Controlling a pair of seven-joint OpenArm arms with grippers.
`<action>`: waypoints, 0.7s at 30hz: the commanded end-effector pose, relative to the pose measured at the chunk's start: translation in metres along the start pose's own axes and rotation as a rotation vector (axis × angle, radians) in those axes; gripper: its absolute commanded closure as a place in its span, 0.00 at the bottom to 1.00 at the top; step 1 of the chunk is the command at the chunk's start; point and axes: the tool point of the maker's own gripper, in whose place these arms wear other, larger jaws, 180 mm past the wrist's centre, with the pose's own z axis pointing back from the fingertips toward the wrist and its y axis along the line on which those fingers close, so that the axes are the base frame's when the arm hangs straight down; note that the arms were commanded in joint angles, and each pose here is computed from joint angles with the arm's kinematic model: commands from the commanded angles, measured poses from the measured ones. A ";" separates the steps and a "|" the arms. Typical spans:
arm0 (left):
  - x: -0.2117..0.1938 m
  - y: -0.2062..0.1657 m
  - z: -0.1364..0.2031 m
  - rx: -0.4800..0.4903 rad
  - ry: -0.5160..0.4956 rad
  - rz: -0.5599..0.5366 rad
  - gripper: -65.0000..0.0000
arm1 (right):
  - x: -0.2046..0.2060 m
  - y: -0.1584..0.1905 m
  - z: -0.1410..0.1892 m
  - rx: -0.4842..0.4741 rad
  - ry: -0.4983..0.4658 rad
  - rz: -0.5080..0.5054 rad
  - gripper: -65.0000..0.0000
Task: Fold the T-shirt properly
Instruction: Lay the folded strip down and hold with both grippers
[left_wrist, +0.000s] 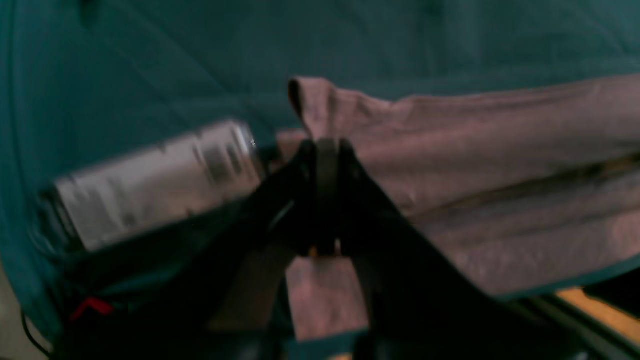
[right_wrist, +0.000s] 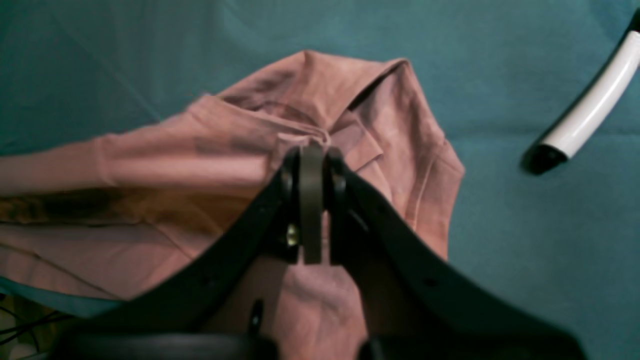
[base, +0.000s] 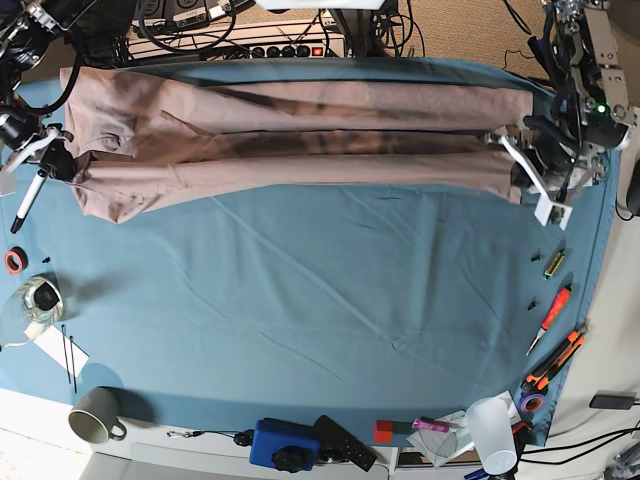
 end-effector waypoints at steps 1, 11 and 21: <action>0.004 0.005 0.005 0.019 -0.014 -0.014 1.00 | 0.017 -0.002 0.010 -0.006 -0.052 0.028 1.00; -0.018 0.011 0.021 0.056 0.008 -0.001 1.00 | -0.018 -0.008 0.020 -0.023 0.031 -0.003 1.00; -0.020 0.005 0.020 0.027 0.007 -0.013 1.00 | -0.046 -0.003 0.014 -0.027 0.074 -0.056 1.00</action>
